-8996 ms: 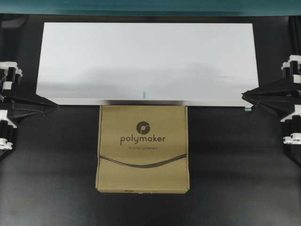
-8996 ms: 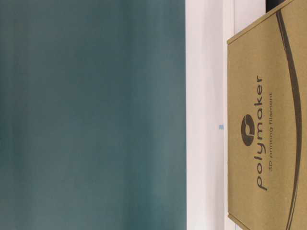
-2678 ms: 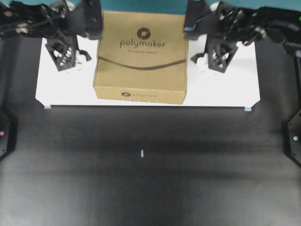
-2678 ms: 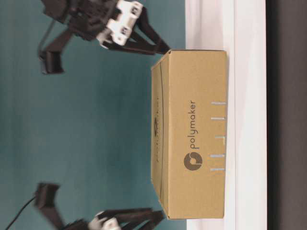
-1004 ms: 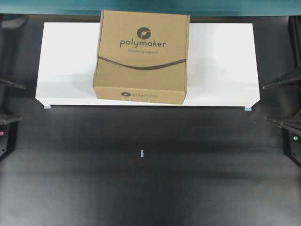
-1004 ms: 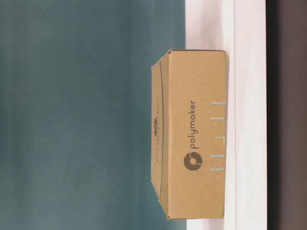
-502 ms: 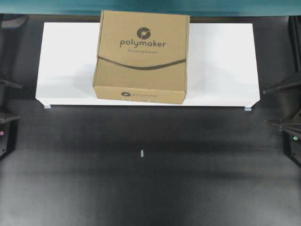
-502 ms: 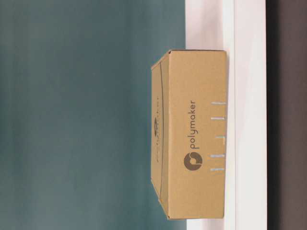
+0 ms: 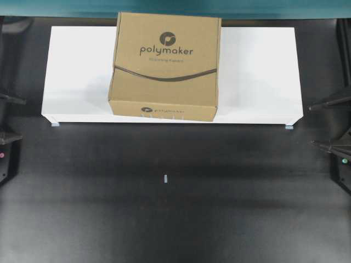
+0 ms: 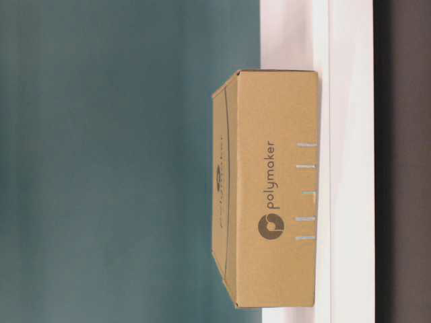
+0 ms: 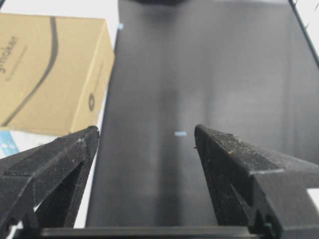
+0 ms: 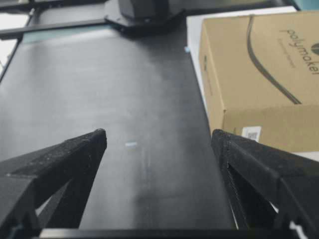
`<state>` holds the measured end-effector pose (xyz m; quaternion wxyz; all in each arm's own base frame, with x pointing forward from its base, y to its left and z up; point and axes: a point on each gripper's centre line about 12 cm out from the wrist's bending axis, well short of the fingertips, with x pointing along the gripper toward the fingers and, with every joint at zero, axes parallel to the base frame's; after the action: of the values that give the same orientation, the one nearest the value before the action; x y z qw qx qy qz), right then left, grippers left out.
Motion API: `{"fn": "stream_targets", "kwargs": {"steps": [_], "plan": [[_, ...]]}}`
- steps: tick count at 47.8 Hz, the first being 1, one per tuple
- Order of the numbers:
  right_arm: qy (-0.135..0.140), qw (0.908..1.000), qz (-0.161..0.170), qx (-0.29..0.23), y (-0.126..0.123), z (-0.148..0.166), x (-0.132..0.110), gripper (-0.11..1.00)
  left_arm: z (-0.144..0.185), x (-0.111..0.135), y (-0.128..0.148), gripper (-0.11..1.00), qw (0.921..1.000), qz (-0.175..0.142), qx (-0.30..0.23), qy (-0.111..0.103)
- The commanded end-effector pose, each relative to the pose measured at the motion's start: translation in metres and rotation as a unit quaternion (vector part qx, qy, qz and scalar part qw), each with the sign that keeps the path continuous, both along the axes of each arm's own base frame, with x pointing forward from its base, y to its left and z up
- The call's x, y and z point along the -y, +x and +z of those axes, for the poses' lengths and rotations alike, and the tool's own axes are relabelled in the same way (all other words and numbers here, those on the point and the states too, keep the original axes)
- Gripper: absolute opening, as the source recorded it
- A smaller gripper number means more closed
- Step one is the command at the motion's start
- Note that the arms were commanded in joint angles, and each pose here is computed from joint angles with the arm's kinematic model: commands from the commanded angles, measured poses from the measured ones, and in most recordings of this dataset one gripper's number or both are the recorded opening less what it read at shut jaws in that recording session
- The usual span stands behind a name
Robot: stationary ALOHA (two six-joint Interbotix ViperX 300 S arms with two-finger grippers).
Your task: Place the cardboard box on the stand after clamping it between your arms.
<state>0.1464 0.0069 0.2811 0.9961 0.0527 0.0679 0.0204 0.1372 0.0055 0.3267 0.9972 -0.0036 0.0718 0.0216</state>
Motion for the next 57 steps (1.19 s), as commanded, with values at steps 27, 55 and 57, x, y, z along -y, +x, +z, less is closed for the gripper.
{"fn": "stream_targets", "kwargs": {"steps": [27, 55, 57], "plan": [[0.072, 0.9974, -0.005, -0.005, -0.003, -0.012, -0.001, 0.82, -0.01, 0.001, 0.008, 0.75, 0.9998, -0.003, 0.019, -0.001], [0.06, 0.998, -0.004, 0.019, -0.002, -0.009, -0.001, 0.81, -0.014, 0.0, 0.007, 0.75, 0.9999, -0.001, 0.012, -0.002], [0.06, 0.998, -0.004, 0.018, -0.002, -0.011, -0.001, 0.81, -0.013, 0.0, 0.007, 0.75, 0.9999, -0.001, 0.014, -0.001]]}}
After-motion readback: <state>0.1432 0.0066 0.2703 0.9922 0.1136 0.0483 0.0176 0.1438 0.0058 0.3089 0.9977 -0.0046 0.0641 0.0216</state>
